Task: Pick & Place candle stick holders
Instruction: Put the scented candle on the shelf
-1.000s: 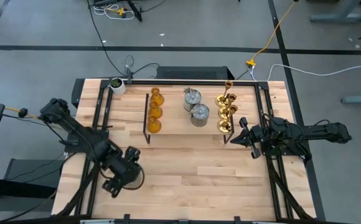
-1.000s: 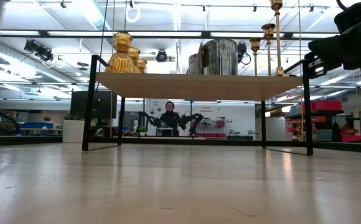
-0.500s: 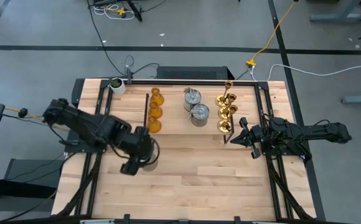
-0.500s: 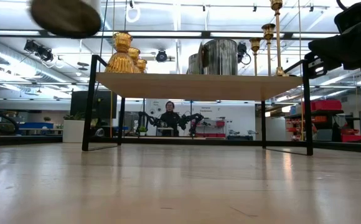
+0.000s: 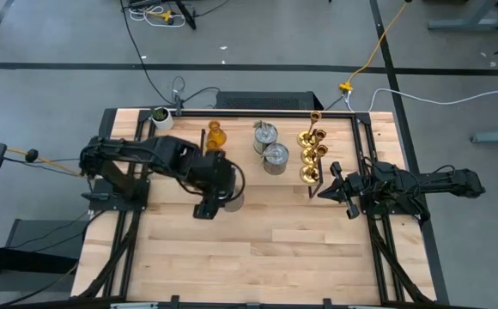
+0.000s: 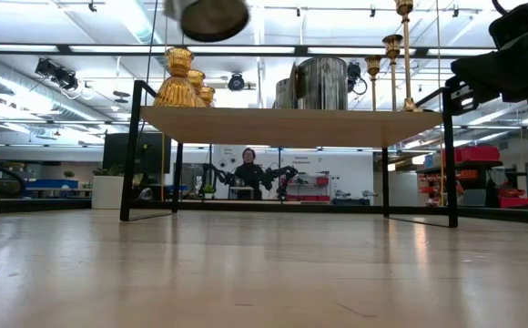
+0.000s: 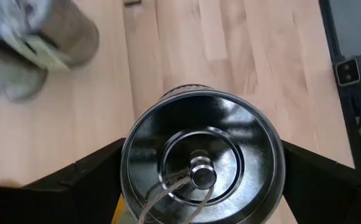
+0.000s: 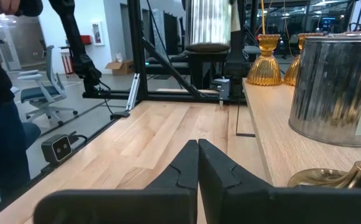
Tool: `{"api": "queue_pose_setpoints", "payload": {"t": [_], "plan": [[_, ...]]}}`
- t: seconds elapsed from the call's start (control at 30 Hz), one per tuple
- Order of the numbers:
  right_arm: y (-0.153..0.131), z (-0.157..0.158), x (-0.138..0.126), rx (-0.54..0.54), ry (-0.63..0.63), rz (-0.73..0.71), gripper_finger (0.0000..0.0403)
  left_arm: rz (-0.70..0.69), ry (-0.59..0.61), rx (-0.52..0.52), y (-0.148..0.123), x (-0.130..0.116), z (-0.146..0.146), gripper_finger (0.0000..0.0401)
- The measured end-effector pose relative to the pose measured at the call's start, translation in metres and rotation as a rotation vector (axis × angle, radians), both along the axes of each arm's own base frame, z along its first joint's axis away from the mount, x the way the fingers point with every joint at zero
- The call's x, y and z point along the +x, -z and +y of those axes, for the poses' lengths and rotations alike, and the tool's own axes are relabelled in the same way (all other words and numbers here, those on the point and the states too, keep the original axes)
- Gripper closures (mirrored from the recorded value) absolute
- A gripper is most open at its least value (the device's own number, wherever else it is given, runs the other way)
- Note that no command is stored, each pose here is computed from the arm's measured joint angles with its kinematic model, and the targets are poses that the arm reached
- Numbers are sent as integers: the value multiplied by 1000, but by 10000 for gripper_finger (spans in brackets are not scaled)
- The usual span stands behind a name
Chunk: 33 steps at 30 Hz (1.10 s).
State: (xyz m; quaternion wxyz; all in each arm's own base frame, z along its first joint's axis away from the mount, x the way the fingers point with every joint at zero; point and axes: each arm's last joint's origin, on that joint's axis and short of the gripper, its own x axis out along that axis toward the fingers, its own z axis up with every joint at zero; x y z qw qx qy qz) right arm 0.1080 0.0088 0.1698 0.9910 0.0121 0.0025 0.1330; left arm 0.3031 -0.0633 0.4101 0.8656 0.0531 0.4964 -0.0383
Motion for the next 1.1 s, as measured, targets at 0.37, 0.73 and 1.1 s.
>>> {"api": "queue_pose_setpoints", "payload": {"t": [0.37,0.73,1.1], "plan": [[0,0,0,0,0,0,389,-29,-81,42,-2,39,41,33],[0,0,0,0,0,0,389,85,-167,131,28,62,84,31],[0,0,0,0,1,2,389,144,-209,135,48,76,107,29]]}}
